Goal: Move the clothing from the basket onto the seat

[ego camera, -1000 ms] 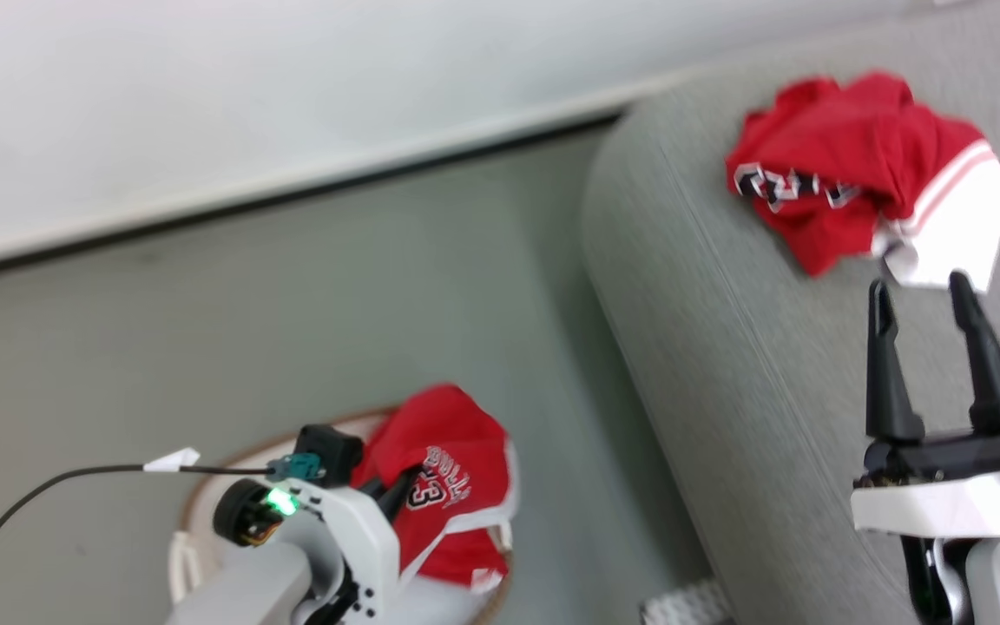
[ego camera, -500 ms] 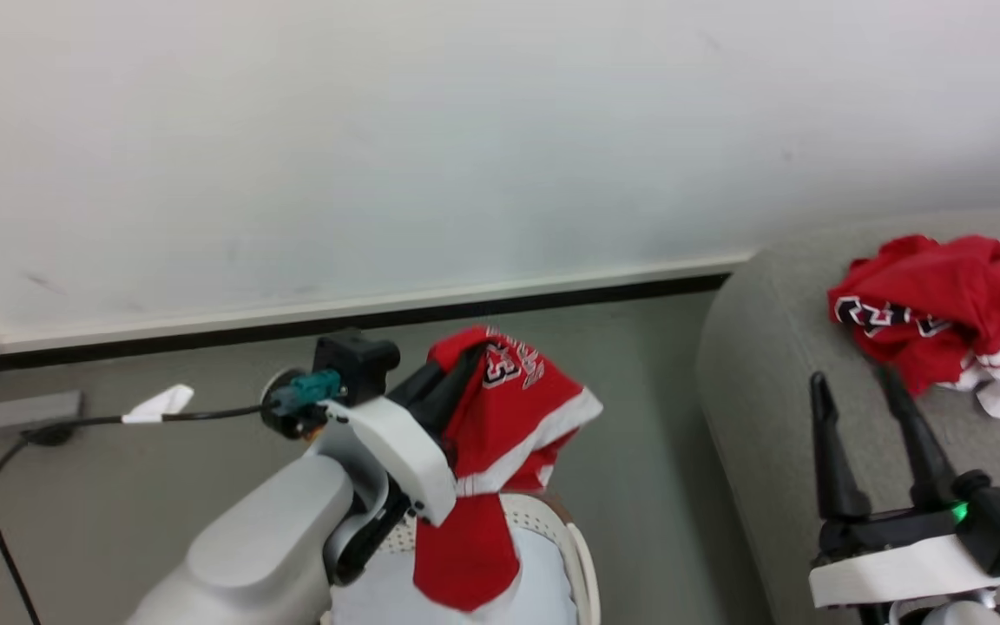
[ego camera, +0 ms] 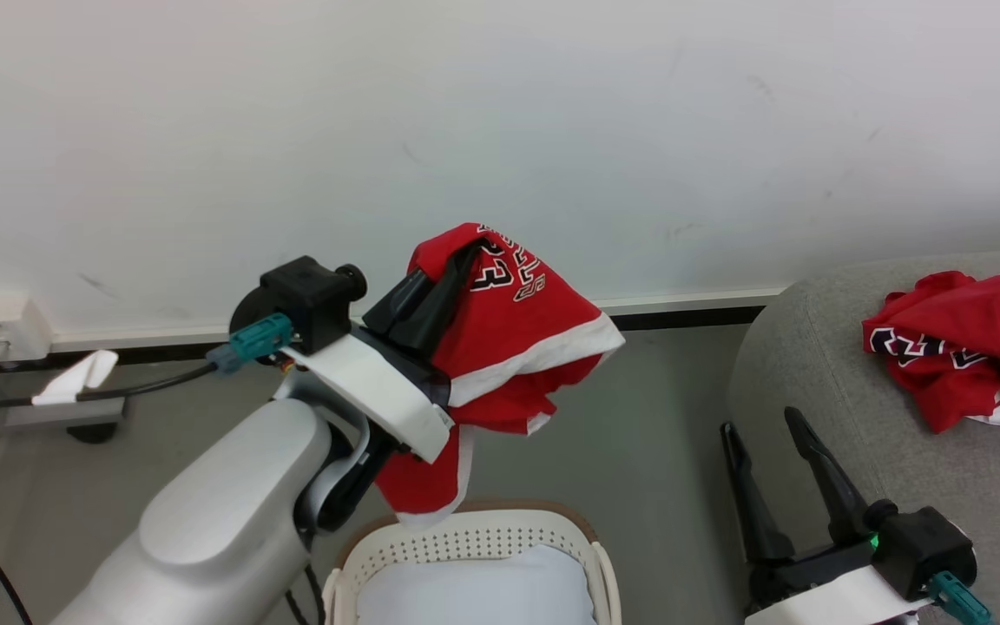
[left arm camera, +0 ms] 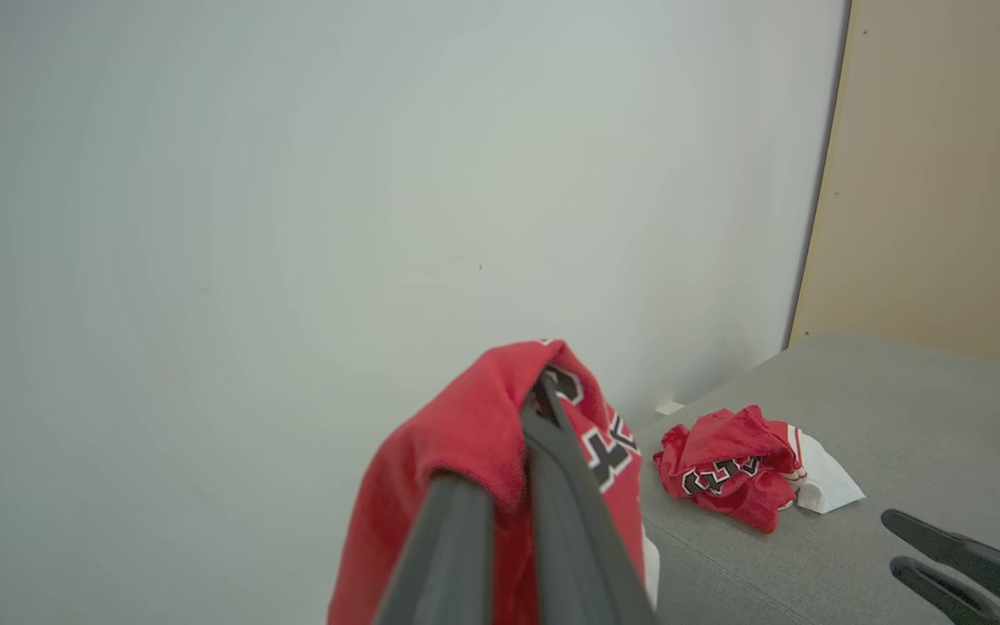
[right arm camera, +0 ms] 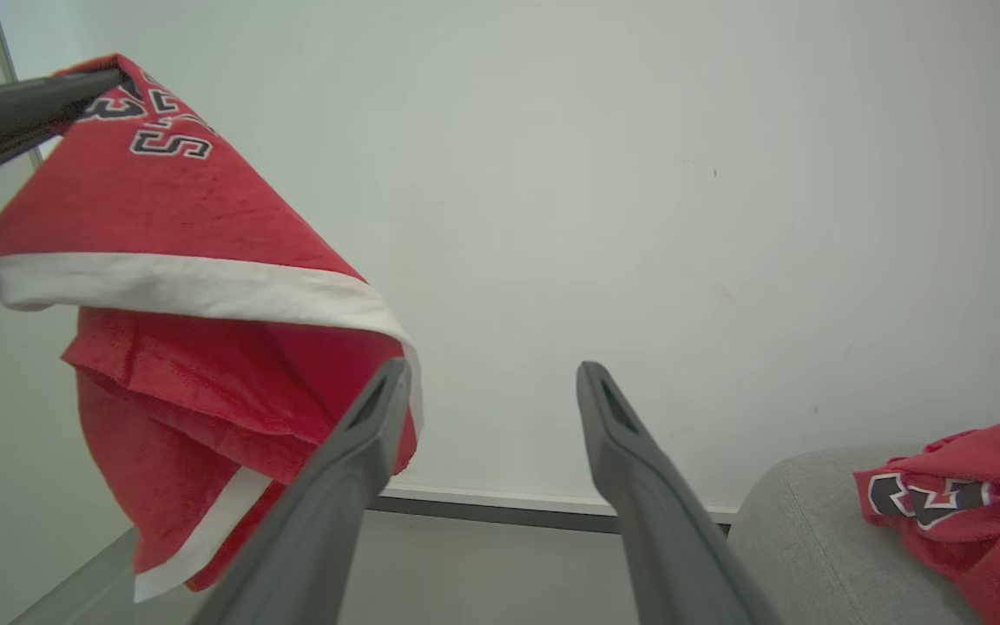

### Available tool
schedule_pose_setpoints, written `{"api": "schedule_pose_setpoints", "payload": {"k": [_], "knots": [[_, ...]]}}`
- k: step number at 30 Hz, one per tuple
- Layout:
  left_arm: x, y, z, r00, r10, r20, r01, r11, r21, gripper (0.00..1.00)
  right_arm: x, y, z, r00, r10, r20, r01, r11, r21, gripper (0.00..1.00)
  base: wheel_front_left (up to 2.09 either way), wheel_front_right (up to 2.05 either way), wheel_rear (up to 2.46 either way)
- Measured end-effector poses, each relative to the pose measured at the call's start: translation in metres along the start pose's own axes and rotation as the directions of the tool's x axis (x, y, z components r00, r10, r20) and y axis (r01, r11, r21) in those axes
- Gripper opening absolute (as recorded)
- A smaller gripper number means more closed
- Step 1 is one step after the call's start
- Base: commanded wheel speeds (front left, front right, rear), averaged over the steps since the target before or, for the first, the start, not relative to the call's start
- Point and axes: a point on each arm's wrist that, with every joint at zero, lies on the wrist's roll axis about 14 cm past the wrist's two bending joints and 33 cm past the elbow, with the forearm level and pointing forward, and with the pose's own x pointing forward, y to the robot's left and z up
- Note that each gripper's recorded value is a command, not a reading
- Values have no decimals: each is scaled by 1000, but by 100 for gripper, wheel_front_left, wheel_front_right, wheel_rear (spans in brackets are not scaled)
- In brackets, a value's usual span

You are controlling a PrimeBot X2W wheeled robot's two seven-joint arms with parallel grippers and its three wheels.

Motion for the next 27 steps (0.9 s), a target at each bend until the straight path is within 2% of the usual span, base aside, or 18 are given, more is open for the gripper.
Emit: {"api": "schedule_pose_setpoints", "payload": {"k": [6, 9, 16, 22, 27], "knots": [[-2, -2, 5, 1000, 2, 10, -2, 1000, -2, 0, 3, 22, -12, 997, 69, -36, -69, 998, -3, 100, 0, 0, 0], [-3, -3, 6, 1000, 1, 10, -1, 1000, -2, 0, 2, 45, -29, 985, 144, -91, -145, 989, -6, 100, 0, 0, 0], [-9, -9, 12, 1000, -2, 16, 2, 1000, 0, 0, -1, 98, -70, 917, 325, -231, -339, 940, -22, 100, 0, 0, 0], [-15, -17, 20, 1000, -10, 27, 10, 1000, -6, 0, 12, 113, -78, 881, 387, -272, -417, 907, -62, 100, 0, 0, 0], [-23, -24, 24, 999, -17, 28, 17, 1000, -7, 0, 27, 121, -73, 872, 412, -263, -447, 890, -88, 100, 0, 0, 0]]}}
